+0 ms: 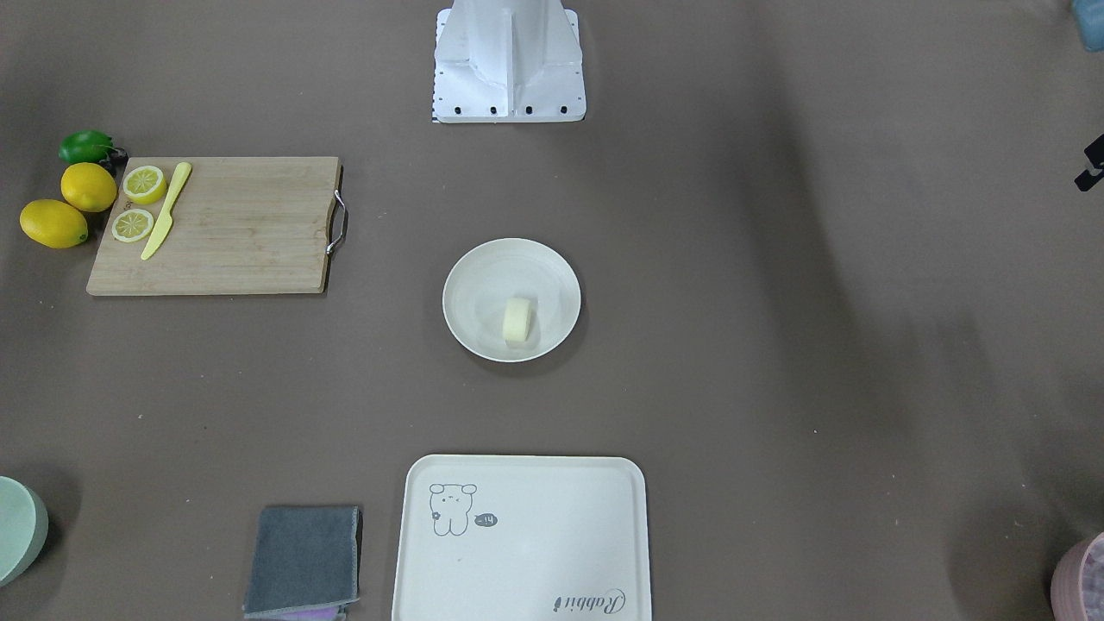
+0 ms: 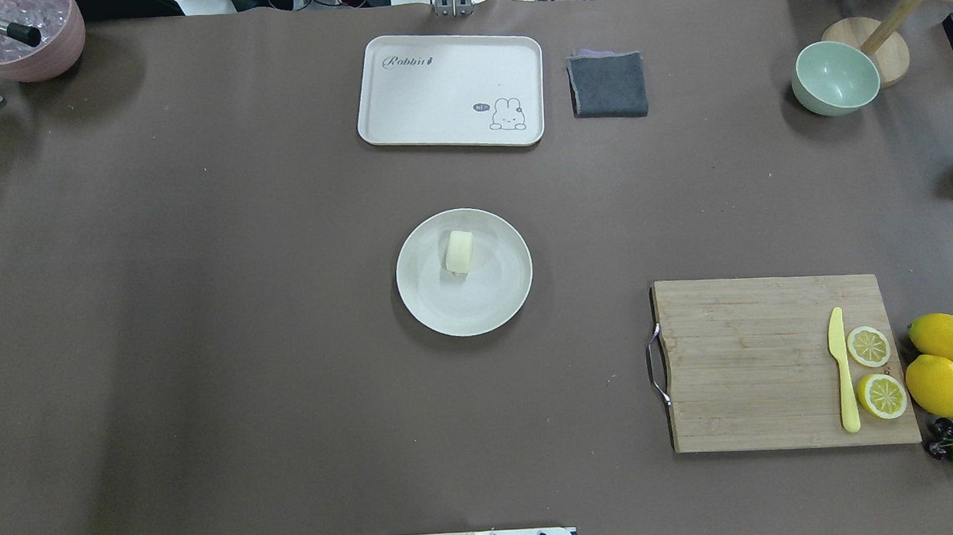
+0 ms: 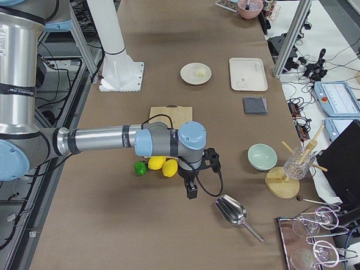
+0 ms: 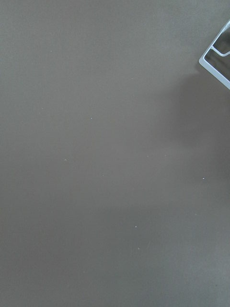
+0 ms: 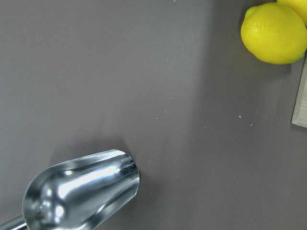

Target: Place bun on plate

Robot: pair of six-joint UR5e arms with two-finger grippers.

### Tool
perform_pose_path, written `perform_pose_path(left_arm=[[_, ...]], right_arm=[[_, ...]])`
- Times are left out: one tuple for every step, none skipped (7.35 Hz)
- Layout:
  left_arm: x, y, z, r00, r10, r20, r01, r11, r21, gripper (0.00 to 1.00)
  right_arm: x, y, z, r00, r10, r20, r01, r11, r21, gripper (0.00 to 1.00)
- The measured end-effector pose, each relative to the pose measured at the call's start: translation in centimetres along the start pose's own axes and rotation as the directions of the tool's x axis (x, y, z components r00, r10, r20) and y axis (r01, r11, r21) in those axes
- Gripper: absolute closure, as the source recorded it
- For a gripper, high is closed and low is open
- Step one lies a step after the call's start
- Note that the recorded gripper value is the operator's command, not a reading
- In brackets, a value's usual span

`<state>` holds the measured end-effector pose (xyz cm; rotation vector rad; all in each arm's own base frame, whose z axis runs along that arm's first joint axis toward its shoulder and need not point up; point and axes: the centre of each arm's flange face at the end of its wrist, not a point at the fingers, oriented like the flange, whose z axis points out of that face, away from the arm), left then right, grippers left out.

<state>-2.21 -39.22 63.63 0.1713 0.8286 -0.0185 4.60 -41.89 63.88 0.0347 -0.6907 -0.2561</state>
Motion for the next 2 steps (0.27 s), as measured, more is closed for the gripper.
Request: perform_pose_path(left_arm=[[-0.42,0.58,0.13,1.0,-0.01,0.003,0.01,1.0,-0.007,0.02],[-0.73,1.07,0.26,1.0,-0.018,0.006,0.018,1.0,-0.013,0.03]], right_arm=[[0.07,0.11,0.08,1.0,0.002,-0.001,-0.002,1.0,-0.002,0.0],[0.07,0.16,0.08,1.0,0.002,-0.003,-0.002,1.0,-0.002,0.0]])
